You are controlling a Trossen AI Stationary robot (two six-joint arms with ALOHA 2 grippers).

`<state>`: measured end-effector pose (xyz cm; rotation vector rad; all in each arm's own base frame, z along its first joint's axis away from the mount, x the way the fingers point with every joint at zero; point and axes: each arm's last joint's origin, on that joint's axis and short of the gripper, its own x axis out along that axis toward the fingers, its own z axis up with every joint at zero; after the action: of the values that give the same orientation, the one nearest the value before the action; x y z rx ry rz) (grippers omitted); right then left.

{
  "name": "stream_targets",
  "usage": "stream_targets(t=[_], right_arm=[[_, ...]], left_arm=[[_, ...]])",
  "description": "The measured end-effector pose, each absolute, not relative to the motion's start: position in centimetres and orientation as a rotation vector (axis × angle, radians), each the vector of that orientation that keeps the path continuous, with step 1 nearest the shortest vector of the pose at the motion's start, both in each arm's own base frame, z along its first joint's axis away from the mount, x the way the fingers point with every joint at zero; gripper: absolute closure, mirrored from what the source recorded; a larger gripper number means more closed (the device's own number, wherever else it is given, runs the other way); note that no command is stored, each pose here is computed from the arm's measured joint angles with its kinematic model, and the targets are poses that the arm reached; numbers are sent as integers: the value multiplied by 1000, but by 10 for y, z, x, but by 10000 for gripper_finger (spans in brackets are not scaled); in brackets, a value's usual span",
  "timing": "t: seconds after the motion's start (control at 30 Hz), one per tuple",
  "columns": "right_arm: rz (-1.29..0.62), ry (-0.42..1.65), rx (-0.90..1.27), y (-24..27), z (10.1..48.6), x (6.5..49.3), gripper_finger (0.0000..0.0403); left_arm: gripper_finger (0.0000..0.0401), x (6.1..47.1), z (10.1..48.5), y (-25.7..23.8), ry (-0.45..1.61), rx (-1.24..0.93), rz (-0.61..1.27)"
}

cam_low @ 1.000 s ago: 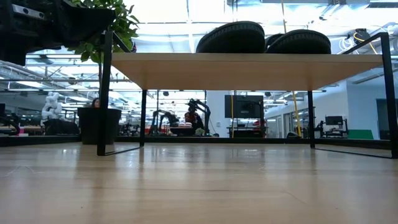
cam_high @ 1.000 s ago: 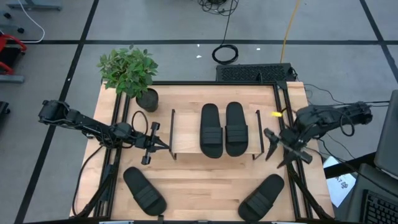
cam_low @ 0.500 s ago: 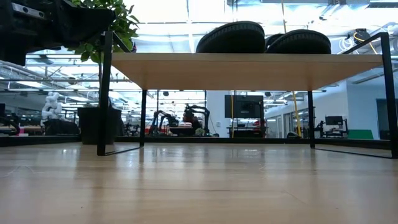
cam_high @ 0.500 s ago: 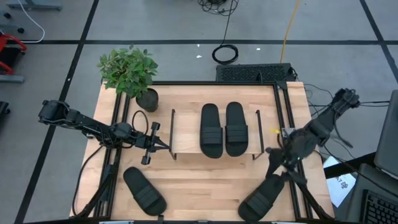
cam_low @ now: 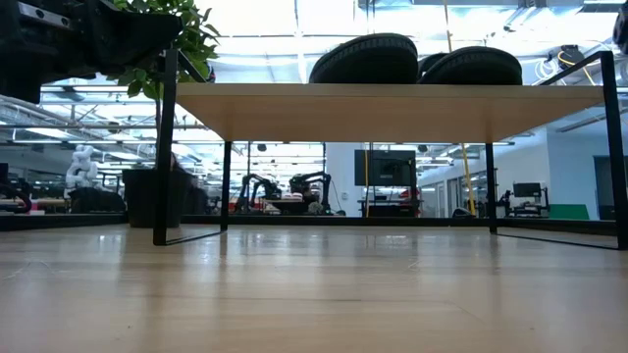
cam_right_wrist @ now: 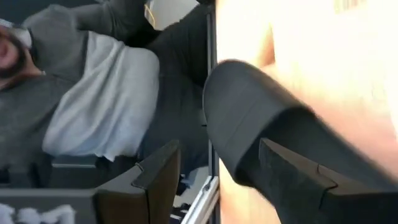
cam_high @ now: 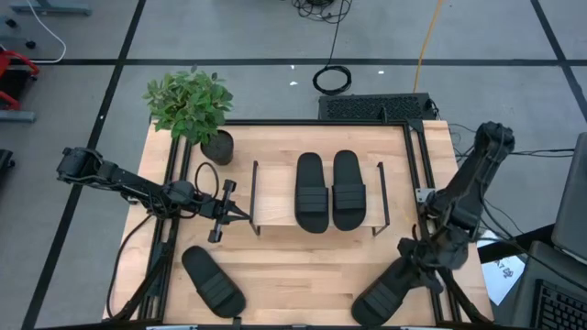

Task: Pick and place slides into the shelf
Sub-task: Put the black slide under the shelf

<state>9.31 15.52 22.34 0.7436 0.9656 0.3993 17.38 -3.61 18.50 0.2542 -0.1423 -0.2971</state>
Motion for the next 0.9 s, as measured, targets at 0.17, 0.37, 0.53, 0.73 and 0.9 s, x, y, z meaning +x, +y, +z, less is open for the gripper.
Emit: stream_targets(t=[0.17, 0.37, 0.53, 0.73, 0.9], right_arm=[[381, 860, 817, 157, 198, 85, 193], [296, 890, 948, 149, 166, 77, 193], [283, 909, 989, 148, 155, 73, 193], [323, 884, 990, 155, 153, 76, 193], [315, 896, 968, 162, 145, 79, 193]], left_arm=[[398, 174, 185, -36, -143, 254, -297], [398, 174, 185, -36, -143, 253, -297], [398, 174, 185, -36, -142, 251, -297], [398, 174, 185, -36, -142, 251, -297], [398, 174, 185, -36, -142, 251, -297]])
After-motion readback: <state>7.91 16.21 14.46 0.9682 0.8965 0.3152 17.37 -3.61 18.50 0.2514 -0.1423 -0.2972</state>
